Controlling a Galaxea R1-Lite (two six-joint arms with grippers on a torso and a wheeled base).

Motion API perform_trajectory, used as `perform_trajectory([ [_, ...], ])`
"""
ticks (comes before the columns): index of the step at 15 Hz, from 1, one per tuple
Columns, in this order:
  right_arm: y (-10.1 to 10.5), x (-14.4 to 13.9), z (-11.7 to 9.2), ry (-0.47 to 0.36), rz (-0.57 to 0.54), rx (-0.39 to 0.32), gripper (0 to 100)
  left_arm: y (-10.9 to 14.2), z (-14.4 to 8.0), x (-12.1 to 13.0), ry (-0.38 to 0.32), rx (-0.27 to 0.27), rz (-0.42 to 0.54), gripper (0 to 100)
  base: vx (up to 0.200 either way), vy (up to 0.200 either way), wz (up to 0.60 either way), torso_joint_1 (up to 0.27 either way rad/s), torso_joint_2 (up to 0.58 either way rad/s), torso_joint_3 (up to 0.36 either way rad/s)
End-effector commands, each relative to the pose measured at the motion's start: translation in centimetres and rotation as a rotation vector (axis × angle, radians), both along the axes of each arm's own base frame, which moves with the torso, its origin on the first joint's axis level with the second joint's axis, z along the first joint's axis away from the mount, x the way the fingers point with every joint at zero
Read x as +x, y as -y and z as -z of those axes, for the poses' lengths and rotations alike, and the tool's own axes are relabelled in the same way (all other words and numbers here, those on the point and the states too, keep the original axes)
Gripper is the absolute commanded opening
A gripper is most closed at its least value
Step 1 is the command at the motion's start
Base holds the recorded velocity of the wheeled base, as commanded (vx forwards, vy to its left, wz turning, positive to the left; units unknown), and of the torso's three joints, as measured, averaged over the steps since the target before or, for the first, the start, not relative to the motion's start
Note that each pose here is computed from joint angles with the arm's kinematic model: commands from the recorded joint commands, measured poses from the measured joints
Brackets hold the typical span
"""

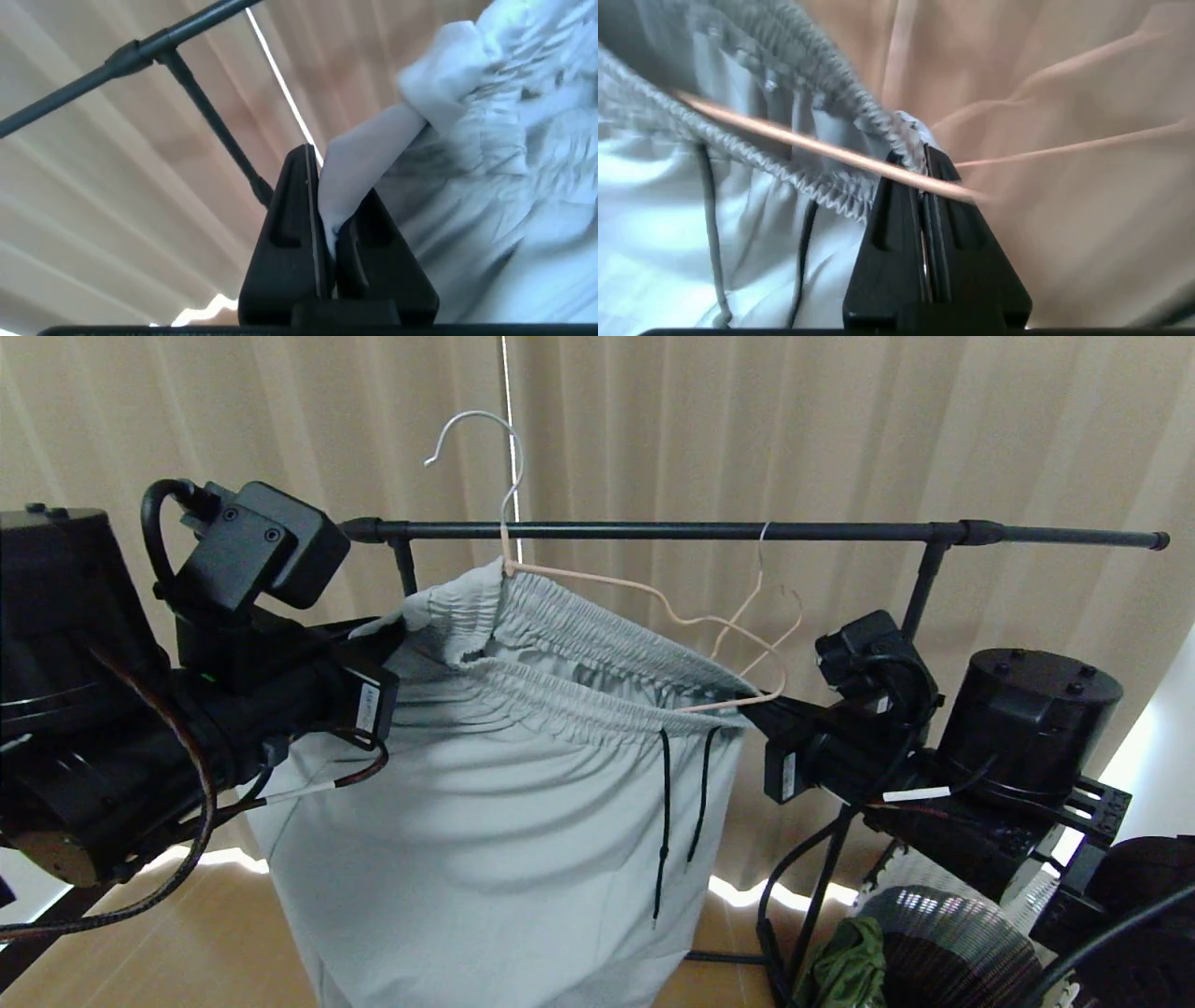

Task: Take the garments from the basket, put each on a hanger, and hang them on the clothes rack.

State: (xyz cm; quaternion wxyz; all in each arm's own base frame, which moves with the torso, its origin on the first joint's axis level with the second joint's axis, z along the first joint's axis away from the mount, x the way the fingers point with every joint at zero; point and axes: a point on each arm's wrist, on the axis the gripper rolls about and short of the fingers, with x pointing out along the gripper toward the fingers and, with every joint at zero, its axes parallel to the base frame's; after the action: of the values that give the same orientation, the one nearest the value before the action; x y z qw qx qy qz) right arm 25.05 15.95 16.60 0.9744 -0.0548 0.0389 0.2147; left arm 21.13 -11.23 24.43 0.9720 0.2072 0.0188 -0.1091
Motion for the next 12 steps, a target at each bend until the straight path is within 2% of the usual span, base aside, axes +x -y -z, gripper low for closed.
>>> perform_trajectory([
  [1, 1.1, 0.8, -0.1, 0.005, 0.049, 0.002, 0, -0.6, 0.0, 0.1, 0.005, 0.016, -0.025, 0, 0.0, 0.0, 0.0, 0.0, 0.0, 0.0],
  [4, 1.6, 1.1, -0.2, 0.011, 0.069, 0.005, 0, -1.5, 0.7, 0.3, 0.0, 0.091, -0.059, 0, 0.0, 0.0, 0.0, 0.0, 0.0, 0.0],
  [6, 1.6, 1.2, -0.4, 0.017, 0.069, 0.009, 0, -1.6, 1.3, 0.3, 0.004, 0.121, -0.057, 0, 0.0, 0.0, 0.0, 0.0, 0.0, 0.0],
  [7, 1.5, 1.3, -0.5, 0.018, 0.068, 0.01, 0, -1.7, 1.9, 0.2, 0.009, 0.166, -0.058, 0, 0.0, 0.0, 0.0, 0.0, 0.0, 0.0],
  [9, 1.5, 1.3, -0.9, 0.027, 0.065, 0.013, 0, -1.8, 2.4, 0.2, 0.016, 0.203, -0.057, 0, 0.0, 0.0, 0.0, 0.0, 0.0, 0.0],
  [11, 1.2, 1.7, -1.8, 0.002, 0.062, -0.002, 0, -1.7, 3.1, 0.3, 0.029, 0.259, -0.046, 0, 0.0, 0.0, 0.0, 0.0, 0.0, 0.0],
  [12, 1.1, 1.8, -2.1, -0.008, 0.06, -0.007, 0, -1.7, 3.1, 0.4, 0.033, 0.266, -0.046, 0, 0.0, 0.0, 0.0, 0.0, 0.0, 0.0],
])
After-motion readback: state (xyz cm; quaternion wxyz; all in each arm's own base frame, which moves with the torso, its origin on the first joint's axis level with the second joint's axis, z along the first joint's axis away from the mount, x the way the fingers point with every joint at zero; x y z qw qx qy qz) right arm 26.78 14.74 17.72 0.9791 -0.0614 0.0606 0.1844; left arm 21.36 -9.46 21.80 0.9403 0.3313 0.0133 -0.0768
